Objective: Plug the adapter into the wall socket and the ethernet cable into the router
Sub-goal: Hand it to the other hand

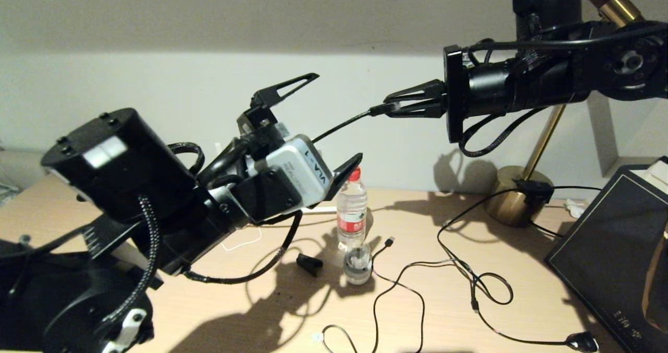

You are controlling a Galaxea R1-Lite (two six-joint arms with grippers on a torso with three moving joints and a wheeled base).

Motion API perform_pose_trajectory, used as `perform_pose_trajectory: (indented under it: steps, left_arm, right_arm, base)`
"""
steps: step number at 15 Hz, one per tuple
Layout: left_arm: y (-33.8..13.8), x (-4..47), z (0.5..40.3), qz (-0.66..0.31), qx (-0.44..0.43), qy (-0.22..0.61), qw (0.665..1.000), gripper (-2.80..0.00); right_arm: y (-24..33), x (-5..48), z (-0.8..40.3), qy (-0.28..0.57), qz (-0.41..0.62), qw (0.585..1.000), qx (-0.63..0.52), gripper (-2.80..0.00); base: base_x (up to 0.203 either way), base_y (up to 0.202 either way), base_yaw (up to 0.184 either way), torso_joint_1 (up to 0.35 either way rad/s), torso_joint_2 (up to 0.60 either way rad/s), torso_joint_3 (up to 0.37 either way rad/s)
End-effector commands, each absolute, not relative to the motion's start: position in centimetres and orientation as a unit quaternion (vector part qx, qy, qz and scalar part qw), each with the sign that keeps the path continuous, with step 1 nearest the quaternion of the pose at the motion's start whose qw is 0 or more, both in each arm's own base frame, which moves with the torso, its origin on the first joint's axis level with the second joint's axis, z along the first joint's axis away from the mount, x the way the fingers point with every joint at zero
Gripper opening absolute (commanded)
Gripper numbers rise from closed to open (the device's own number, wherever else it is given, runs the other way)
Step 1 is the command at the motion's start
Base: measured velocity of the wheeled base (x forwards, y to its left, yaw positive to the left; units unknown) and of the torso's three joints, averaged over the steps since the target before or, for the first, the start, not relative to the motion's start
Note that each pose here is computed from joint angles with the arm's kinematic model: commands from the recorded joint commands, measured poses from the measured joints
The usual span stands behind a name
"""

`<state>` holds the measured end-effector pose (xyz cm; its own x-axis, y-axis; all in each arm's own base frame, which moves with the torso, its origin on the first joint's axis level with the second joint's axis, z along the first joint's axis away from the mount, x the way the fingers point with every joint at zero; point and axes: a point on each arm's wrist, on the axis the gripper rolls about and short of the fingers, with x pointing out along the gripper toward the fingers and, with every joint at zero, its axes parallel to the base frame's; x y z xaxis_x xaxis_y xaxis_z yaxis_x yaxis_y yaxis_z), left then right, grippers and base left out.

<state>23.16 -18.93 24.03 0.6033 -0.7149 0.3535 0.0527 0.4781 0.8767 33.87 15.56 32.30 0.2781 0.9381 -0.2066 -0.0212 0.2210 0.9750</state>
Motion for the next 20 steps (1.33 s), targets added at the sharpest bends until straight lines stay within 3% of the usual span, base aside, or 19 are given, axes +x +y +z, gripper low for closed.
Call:
perform_pose_trajectory:
  steps: [1, 4, 12, 20]
  left_arm:
    - [-19.6, 25.0, 22.8, -0.251, 0.448, -0.391, 0.764, 0.00]
    - [-19.9, 24.9, 23.3, -0.260, 0.434, -0.452, 0.734, 0.00]
    - [-20.6, 25.6, 21.6, -0.303, 0.441, -0.481, 0.694, 0.00]
    - [-20.0, 25.8, 21.2, -0.306, 0.448, -0.474, 0.693, 0.00]
  right_arm:
    - [15.5, 35.6, 30.6, 0.479, 0.363, 0.621, 0.502, -2.80]
    - [15.2, 35.0, 30.7, 0.493, 0.351, 0.616, 0.505, -2.80]
    - [14.6, 33.1, 32.3, 0.496, 0.360, 0.609, 0.504, -2.80]
    - [14.9, 30.8, 33.3, 0.516, 0.366, 0.594, 0.498, -2.80]
  base:
    - [0.000, 0.000, 0.000, 0.000, 0.00, 0.000]
    - [0.000, 0.000, 0.000, 0.000, 0.00, 0.000]
    - [0.000, 0.000, 0.000, 0.000, 0.00, 0.000]
    - [0.000, 0.000, 0.000, 0.000, 0.00, 0.000]
